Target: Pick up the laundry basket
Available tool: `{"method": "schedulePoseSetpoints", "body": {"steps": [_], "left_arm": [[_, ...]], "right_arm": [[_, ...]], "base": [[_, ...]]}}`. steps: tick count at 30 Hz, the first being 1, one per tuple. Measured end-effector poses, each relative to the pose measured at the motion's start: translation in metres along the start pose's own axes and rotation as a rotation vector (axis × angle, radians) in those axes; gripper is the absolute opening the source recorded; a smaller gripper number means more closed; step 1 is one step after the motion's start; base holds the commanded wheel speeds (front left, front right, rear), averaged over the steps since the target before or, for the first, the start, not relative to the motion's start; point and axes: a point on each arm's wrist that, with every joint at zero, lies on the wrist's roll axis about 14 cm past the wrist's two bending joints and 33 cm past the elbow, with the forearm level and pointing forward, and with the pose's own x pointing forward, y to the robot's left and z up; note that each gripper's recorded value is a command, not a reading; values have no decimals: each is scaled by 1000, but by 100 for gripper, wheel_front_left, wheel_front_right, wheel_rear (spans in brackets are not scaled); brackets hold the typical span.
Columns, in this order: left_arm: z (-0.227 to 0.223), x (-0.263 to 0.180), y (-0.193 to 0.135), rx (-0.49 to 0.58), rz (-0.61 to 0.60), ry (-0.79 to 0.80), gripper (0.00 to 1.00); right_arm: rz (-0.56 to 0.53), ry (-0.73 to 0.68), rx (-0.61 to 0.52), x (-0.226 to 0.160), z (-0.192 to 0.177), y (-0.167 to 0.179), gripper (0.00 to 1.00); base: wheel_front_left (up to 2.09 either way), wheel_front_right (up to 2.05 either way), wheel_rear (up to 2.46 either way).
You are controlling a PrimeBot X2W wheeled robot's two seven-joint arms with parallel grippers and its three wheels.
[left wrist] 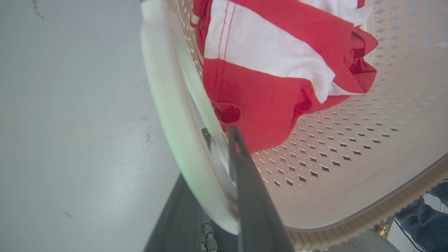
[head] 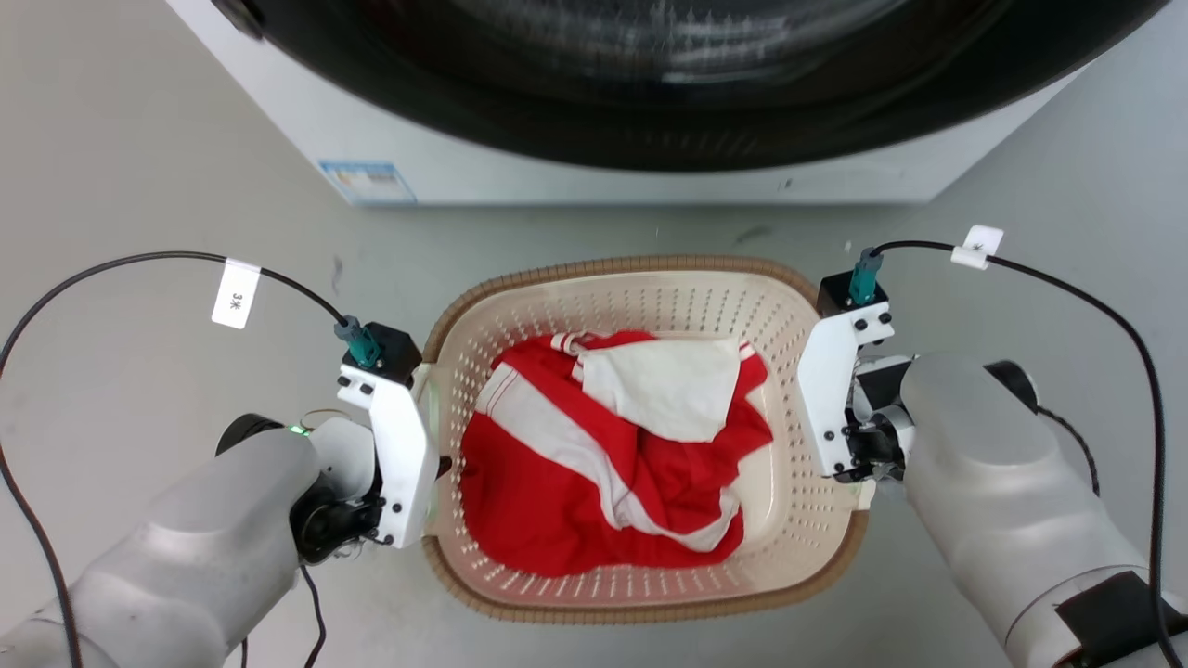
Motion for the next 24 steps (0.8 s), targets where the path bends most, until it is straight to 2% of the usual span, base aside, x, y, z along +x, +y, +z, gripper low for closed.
{"method": "schedulePoseSetpoints", "body": {"steps": [7, 14, 18, 24], "left_arm": [[3, -54, -18, 47, 9, 11, 0], [3, -94, -40, 45, 1, 13, 0], [-5, -109, -50, -17, -19, 16, 0], [-11, -130, -59, -9, -9, 19, 0]], "right_arm": [[32, -2, -4, -57, -7, 20, 0], [-8, -81, -24, -104, -6, 22, 0], [0, -89, -7, -117, -19, 28, 0], [5, -89, 12, -135, -33, 33, 0]], "base": [[0, 0, 0], [0, 0, 0], [0, 0, 0], [0, 0, 0]]}}
